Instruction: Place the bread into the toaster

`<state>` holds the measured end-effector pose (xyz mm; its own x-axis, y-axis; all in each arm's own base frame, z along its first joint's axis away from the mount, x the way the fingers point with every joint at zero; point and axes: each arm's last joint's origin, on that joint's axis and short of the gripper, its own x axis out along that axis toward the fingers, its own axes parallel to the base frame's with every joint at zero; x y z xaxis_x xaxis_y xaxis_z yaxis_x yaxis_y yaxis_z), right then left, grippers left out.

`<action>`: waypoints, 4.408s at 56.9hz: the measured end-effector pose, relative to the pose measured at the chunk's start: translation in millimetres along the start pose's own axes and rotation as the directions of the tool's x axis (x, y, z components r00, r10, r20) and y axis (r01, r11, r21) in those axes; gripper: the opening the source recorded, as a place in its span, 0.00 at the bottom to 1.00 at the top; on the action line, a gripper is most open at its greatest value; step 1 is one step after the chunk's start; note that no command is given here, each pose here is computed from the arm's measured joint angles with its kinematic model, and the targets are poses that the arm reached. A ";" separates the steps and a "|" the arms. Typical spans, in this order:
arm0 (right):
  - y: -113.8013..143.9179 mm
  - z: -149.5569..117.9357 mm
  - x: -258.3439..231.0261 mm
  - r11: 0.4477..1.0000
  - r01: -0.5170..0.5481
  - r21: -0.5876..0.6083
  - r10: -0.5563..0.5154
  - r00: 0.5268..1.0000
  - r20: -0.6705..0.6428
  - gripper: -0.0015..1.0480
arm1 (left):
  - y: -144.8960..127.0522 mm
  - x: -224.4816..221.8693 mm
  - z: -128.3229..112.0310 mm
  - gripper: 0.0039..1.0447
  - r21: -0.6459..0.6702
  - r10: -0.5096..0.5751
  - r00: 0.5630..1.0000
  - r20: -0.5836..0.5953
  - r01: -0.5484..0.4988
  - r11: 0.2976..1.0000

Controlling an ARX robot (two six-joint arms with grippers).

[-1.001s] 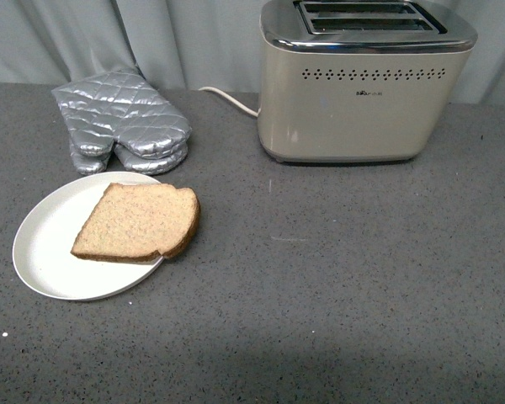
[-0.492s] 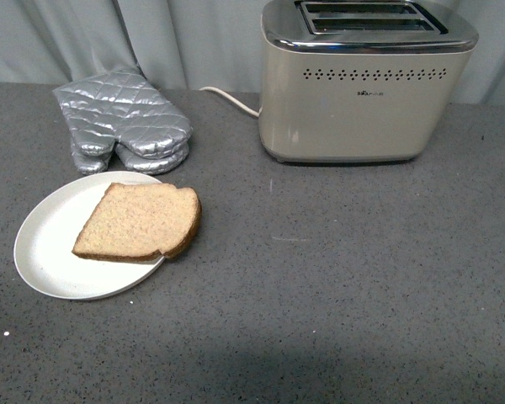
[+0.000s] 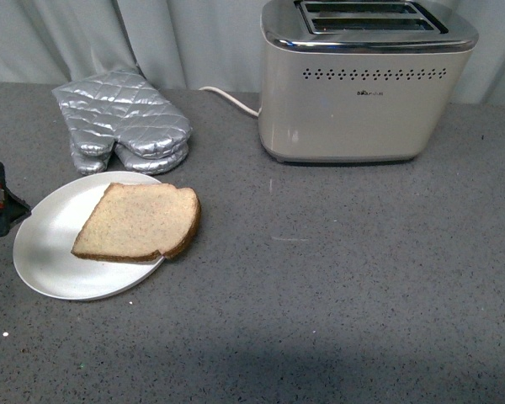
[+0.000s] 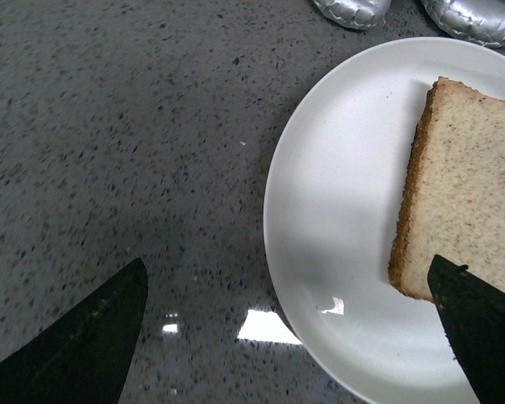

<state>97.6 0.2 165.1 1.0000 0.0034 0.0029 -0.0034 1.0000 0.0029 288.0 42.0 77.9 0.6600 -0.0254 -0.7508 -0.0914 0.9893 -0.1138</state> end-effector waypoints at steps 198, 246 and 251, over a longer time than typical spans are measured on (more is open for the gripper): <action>0.0 0.0 0.0 1.000 0.000 0.000 0.000 1.000 0.000 0.91 | -155.9 -48.4 2.4 0.94 0.017 -0.177 0.919 0.352 0.183 0.983; 0.0 0.0 0.0 1.000 0.000 0.000 0.000 1.000 0.000 0.91 | -63.4 -142.0 -57.5 0.03 0.142 -0.095 0.687 0.720 -0.012 0.990; 0.0 0.0 0.0 1.000 0.000 0.000 0.000 1.000 0.000 0.91 | -59.4 -150.3 -57.5 0.03 0.145 -0.099 0.677 0.729 -0.012 0.989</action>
<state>97.6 0.2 165.1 1.0000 0.0034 0.0025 -0.0034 1.0000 0.0029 151.4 -21.1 160.1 0.9997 -0.0106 -0.0224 0.0104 0.9999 -0.0092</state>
